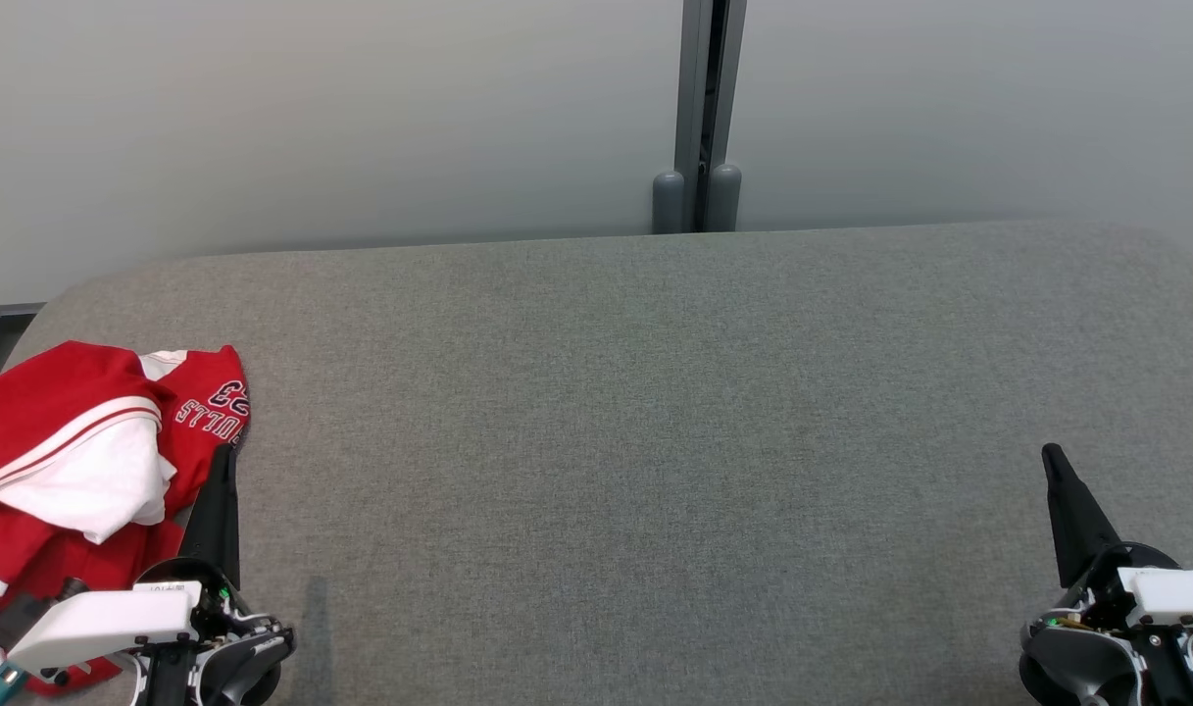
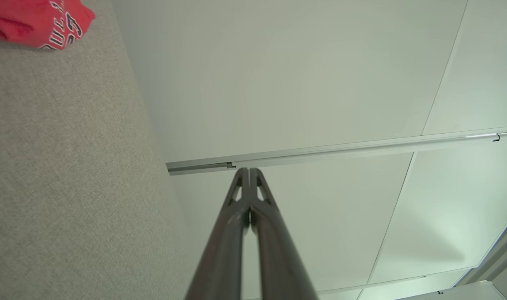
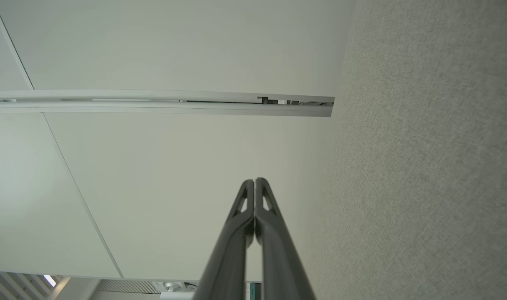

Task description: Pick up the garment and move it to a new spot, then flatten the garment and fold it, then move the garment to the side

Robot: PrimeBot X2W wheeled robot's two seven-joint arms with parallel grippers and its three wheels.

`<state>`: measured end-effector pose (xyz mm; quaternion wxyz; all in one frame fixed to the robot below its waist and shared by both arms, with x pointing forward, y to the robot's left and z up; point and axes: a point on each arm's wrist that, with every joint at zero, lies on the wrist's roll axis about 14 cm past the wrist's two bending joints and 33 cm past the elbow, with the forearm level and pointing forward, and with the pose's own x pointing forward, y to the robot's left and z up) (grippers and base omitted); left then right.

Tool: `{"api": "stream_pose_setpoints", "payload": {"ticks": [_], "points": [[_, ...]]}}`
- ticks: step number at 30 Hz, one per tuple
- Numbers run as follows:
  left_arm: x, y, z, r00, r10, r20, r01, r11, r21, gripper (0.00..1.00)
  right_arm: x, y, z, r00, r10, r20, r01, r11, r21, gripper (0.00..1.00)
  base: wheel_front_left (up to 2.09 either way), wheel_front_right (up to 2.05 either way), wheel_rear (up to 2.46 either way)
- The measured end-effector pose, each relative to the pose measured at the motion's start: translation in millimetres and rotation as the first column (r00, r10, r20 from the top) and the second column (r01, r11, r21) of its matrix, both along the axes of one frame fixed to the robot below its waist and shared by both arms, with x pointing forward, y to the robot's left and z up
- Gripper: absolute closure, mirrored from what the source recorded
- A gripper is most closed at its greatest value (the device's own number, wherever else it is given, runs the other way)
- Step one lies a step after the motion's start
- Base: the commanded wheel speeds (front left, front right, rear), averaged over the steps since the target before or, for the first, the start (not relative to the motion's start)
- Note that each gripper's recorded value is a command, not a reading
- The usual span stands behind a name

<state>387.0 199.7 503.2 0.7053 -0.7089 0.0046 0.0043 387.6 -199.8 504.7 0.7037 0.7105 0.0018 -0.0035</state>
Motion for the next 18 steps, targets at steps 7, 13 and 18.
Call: {"api": "stream_pose_setpoints", "payload": {"ticks": [7, 13, 18], "points": [[0.0, 0.1, 0.0, 1.0, 0.0, 0.0, 0.0, 1.0, 0.0, 1.0, 0.0, 0.0, 0.0, 1.0, 0.0, 0.0, 0.0, 1.0, 0.0, 1.0, 0.0, 0.0, 0.0], [0.0, 0.1, 0.0, 1.0, 0.0, 0.0, 0.0, 1.0, 0.0, 1.0, 0.0, 0.0, 0.0, 1.0, 0.0, 0.0, 0.0, 1.0, 0.0, 1.0, 0.0, 0.0, 0.0], [0.0, 0.1, 0.0, 1.0, 0.0, 0.0, 0.0, 1.0, 0.0, 1.0, 0.0, 0.0, 0.0, 1.0, 0.0, 0.0, 0.0, 1.0, 0.0, 1.0, 0.0, 0.0, 0.0]]}}
